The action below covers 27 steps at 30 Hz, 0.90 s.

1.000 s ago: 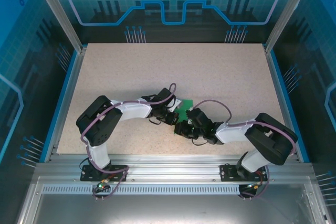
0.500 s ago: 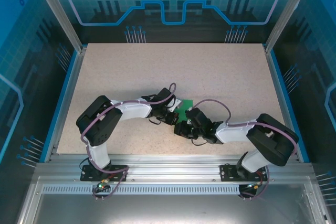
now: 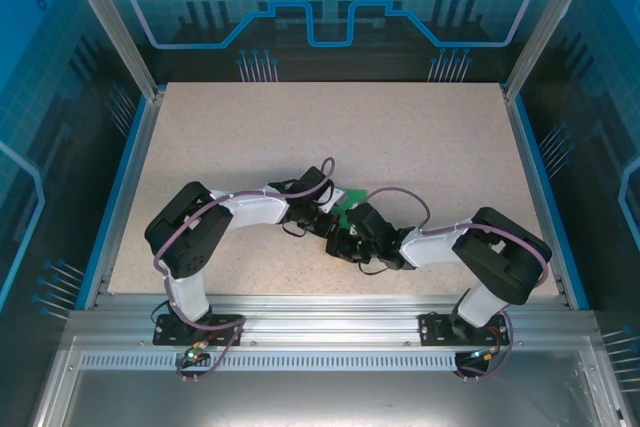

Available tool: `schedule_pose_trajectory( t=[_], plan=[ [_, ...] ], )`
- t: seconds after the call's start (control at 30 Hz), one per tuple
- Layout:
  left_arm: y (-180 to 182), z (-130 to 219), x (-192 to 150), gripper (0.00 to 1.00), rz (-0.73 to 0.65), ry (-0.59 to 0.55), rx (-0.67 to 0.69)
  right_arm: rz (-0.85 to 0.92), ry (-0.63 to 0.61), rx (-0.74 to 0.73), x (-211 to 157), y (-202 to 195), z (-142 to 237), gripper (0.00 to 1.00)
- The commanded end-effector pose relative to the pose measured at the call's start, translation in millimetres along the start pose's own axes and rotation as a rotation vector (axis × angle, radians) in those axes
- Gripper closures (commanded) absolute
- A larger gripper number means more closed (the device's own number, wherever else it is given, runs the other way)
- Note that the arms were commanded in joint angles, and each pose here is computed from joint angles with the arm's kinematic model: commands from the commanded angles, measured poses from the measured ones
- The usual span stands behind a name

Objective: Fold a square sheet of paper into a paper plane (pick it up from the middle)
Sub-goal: Third fold the triangle at the center of the table.

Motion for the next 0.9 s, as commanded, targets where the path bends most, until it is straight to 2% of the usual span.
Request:
schedule_pose_trajectory(
  t=[0.0,0.27,0.6,0.87],
  plan=[
    [5.3,-2.3,-7.3,1.00,0.021,0.059,0.014,0.020,0.018,-0.026,-5.6,0.9,-2.4,0.80],
    [7.4,-1.2,-7.2,1.00,0.026,0.057,0.015,0.053,0.000,0.026,-7.4,16.5,11.6,0.79],
    [7.5,-0.3,-8.2,1.00,0.030,0.061,0.013,0.005,0.034,-0.047,-11.9,-4.9,-7.6,0.80],
    [6.5,2.6,-7.4,1.00,0.033,0.057,0.012,-0.014,-0.090,-0.068,17.5,-11.3,42.2,0.78]
  ],
)
Point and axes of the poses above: each hand's point on the last joint's axis, 136 mm out from that joint toward the fingers, its own z axis back along the fingers, its own y axis along the line the jaws close on, x = y × z, the point moved 8 cm from there along z, back along the fingers, and after that the axes turned 1 degree about -z, right-handed, at the moved point
